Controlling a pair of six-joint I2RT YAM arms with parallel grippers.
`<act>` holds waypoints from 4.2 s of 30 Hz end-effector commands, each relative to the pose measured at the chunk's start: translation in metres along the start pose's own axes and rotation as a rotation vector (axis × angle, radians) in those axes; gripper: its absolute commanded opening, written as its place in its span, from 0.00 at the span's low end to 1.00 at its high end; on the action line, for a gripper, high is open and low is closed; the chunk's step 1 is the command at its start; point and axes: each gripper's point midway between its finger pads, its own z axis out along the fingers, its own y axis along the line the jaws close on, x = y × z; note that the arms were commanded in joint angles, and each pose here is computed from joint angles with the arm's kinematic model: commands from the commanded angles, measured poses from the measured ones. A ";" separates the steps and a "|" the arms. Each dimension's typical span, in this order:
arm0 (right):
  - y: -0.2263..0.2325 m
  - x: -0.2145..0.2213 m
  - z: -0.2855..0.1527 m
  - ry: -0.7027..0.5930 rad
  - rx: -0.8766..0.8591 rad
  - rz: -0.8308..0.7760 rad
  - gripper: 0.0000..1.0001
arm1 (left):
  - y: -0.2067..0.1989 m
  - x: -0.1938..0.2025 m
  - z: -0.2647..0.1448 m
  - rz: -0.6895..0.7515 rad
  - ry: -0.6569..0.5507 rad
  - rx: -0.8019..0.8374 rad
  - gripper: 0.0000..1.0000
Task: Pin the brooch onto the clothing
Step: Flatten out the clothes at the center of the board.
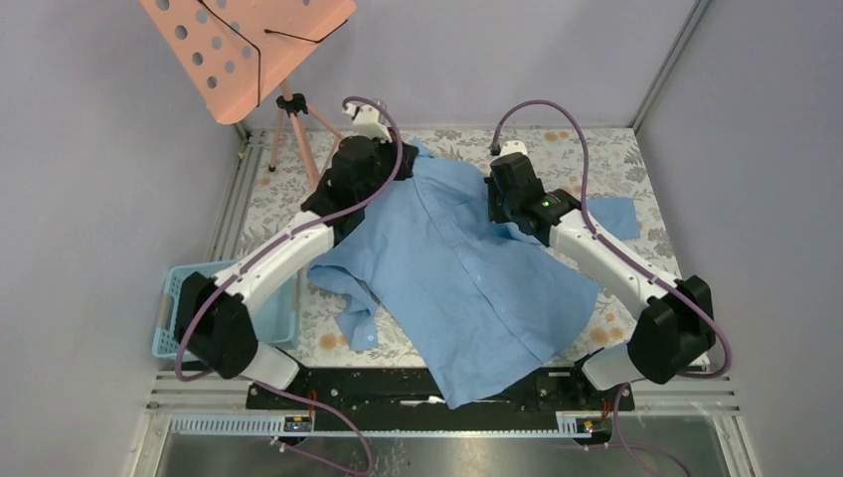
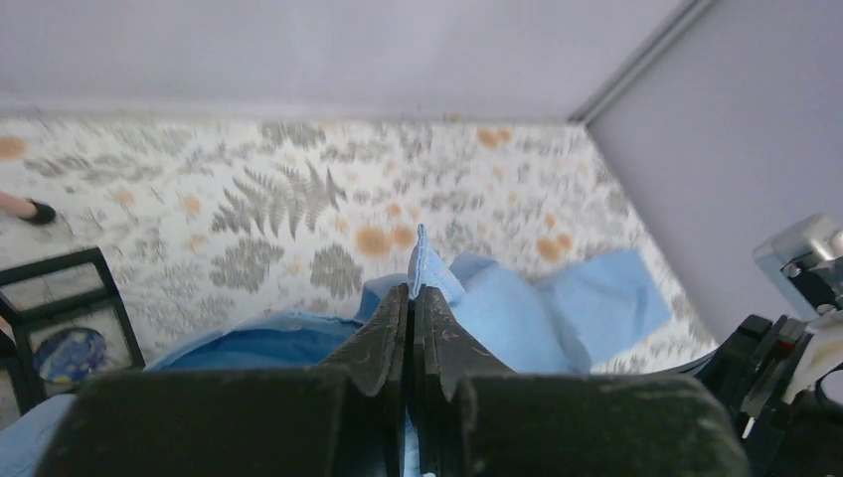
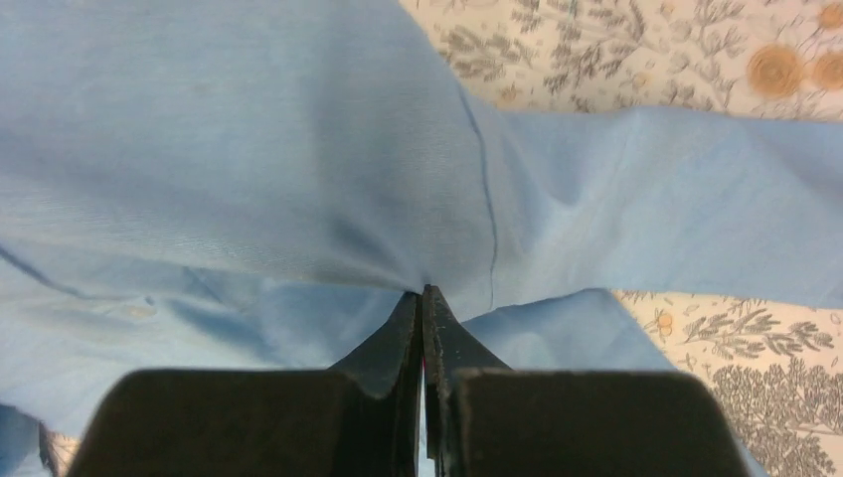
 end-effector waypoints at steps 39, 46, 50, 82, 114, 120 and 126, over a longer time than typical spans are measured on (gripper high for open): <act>-0.074 0.032 0.010 0.156 0.161 0.180 1.00 | -0.096 0.210 -0.137 0.099 0.243 0.336 0.99; -0.079 0.029 0.004 0.147 0.161 0.176 1.00 | -0.135 0.289 -0.176 0.339 0.405 0.509 0.99; -0.082 0.028 0.001 0.151 0.166 0.172 1.00 | -0.126 0.320 -0.187 0.460 0.461 0.409 0.99; -0.086 0.015 0.008 0.128 0.181 0.156 1.00 | -0.071 0.381 -0.259 0.606 0.674 0.035 0.00; -0.108 0.033 0.145 0.458 0.263 0.280 0.98 | -0.079 0.346 -0.381 0.383 0.943 0.402 0.00; -0.108 0.032 0.157 0.477 0.271 0.309 0.98 | -0.092 0.338 -0.395 0.343 0.956 0.506 0.00; -0.110 0.026 0.168 0.499 0.277 0.329 0.97 | -0.097 0.329 -0.403 0.312 0.949 0.564 0.00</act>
